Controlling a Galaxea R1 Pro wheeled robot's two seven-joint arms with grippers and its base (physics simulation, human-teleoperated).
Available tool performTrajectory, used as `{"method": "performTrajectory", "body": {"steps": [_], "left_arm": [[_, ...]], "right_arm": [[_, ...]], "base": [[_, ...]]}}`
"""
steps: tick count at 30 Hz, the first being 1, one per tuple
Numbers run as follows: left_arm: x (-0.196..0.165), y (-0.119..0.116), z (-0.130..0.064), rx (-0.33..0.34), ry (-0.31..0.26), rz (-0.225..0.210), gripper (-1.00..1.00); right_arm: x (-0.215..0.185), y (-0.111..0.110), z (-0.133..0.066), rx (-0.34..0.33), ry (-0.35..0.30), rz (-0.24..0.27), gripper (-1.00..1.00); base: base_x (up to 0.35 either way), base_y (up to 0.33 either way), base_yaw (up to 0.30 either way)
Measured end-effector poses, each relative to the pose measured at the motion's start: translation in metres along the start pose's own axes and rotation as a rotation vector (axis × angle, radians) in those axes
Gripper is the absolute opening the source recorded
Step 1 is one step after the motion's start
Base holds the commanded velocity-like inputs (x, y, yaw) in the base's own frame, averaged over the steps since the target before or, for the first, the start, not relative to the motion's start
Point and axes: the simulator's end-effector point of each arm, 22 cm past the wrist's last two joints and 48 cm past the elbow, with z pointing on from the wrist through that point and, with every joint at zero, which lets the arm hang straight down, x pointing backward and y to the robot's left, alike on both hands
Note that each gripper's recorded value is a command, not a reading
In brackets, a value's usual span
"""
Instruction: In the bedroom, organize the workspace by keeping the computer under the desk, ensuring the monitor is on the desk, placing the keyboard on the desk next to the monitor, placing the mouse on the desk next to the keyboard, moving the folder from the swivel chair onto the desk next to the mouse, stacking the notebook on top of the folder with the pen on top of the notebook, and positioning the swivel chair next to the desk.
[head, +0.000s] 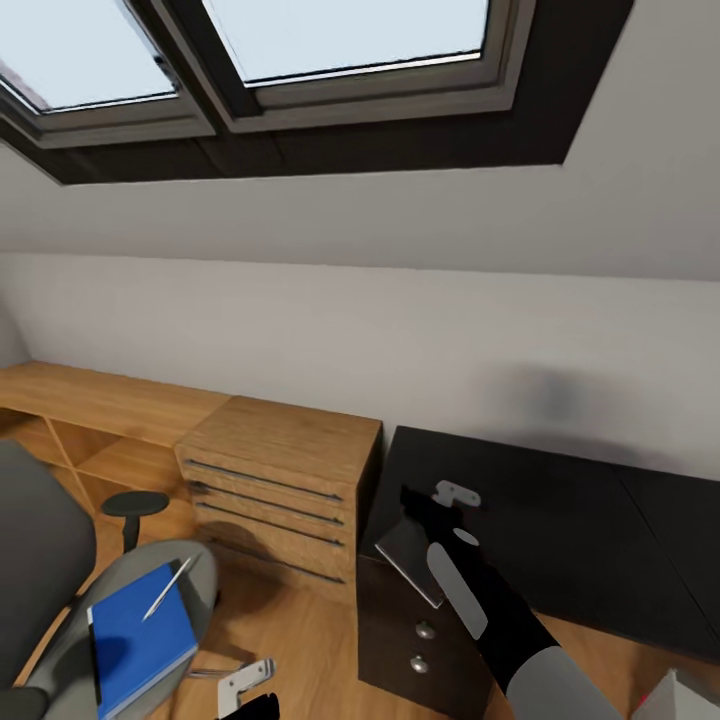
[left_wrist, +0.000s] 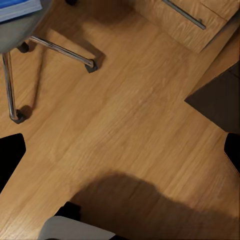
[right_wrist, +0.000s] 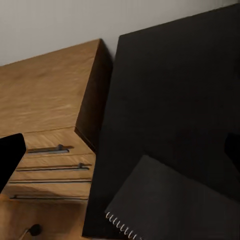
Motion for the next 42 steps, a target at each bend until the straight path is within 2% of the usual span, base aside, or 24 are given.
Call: {"method": "performTrajectory", "body": {"steps": [3,7,10,12,14,15,19,22,24,25,34,39,42], "left_arm": [[0.0,-0.001,0.0,0.001,0.0,0.001,1.0],[-0.001,-0.003,-0.001,0.005,-0.005,0.002,1.0],[-0.009,-0.005,-0.002,0.01,-0.041,-0.012,1.0],[-0.02,-0.014,-0.005,0.027,-0.097,-0.021,1.0],[-0.033,-0.033,-0.012,0.067,-0.18,-0.016,1.0],[-0.038,-0.044,-0.017,0.091,-0.219,-0.01,1.0],[-0.042,-0.053,-0.021,0.111,-0.249,-0.004,1.0],[-0.042,-0.055,-0.022,0.115,-0.255,-0.002,1.0],[-0.042,-0.055,-0.022,0.115,-0.256,-0.002,1.0],[-0.042,-0.055,-0.022,0.116,-0.258,-0.002,1.0],[-0.048,-0.054,-0.023,0.114,-0.278,-0.013,1.0],[-0.057,-0.053,-0.026,0.116,-0.316,-0.033,1.0],[-0.061,-0.053,-0.028,0.117,-0.333,-0.043,1.0]], "right_arm": [[-0.001,-0.001,0.0,0.002,-0.004,-0.01,1.0],[-0.006,-0.003,0.0,0.013,-0.029,-0.069,1.0],[-0.01,-0.006,0.0,0.027,-0.05,-0.127,1.0],[-0.007,-0.012,0.002,0.042,-0.049,-0.164,1.0],[0.008,-0.032,0.007,0.08,-0.016,-0.205,1.0],[0.019,-0.054,0.013,0.118,0.014,-0.237,1.0],[0.012,-0.097,0.029,0.197,0.044,-0.292,1.0],[0.011,-0.124,0.039,0.254,0.073,-0.316,1.0],[0.011,-0.13,0.041,0.266,0.078,-0.321,1.0],[0.013,-0.145,0.046,0.29,0.095,-0.332,1.0],[0.022,-0.146,0.056,0.23,0.146,-0.344,1.0],[0.02,-0.146,0.058,0.227,0.154,-0.344,1.0],[0.022,-0.154,0.057,0.239,0.184,-0.349,1.0]], "base": [[0.329,-0.076,0.028],[0.326,-0.092,0.009],[0.323,-0.101,0.003],[0.322,-0.109,0.001],[0.321,-0.115,0.001],[0.321,-0.117,0.0],[0.32,-0.117,0.0],[0.32,-0.118,0.0],[0.303,-0.107,0.0],[0.246,-0.077,0.0],[0.069,-0.021,0.0],[0.007,-0.002,0.0],[0.002,-0.001,0.0]]}}
